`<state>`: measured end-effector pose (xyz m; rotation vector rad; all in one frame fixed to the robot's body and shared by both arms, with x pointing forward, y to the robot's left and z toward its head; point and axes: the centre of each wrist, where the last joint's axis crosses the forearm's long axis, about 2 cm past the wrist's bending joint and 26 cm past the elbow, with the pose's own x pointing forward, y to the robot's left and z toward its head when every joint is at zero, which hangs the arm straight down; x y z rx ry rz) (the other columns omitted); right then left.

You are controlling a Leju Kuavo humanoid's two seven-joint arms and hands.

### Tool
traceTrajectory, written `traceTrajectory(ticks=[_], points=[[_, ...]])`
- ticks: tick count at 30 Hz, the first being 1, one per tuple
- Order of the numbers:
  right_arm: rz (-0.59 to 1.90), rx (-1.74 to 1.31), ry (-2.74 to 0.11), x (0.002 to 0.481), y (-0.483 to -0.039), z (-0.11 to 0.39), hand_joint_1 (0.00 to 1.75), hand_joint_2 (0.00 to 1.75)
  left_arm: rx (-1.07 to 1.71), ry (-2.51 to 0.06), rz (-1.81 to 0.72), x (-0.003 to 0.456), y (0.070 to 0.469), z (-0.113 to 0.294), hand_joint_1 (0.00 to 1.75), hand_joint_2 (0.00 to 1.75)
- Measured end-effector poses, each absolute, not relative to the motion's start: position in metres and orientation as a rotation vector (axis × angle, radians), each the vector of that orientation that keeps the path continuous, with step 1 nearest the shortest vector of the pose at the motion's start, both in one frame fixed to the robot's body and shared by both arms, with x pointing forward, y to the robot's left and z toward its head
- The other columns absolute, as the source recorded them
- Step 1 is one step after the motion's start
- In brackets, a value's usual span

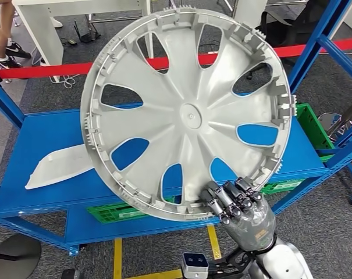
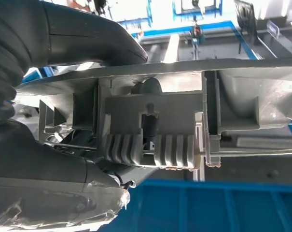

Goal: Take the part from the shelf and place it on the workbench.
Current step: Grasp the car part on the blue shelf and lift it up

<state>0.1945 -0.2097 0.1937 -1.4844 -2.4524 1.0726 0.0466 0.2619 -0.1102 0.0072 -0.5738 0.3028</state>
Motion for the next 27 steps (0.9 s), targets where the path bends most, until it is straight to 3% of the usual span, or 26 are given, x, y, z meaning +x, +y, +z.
traceTrajectory(ticks=[17, 27], points=[[0.95, -1.391, -2.376, 0.178, -0.196, 0.184, 1.75, 1.75, 0.022, -0.62, 0.262, 0.048, 0.261, -0.11, 0.0, 1.75], [1.019, -1.277, -2.349, 0.168, -0.191, 0.164, 1.75, 1.75, 0.015, -0.627, 0.222, 0.056, 0.259, -0.109, 0.0, 1.75]])
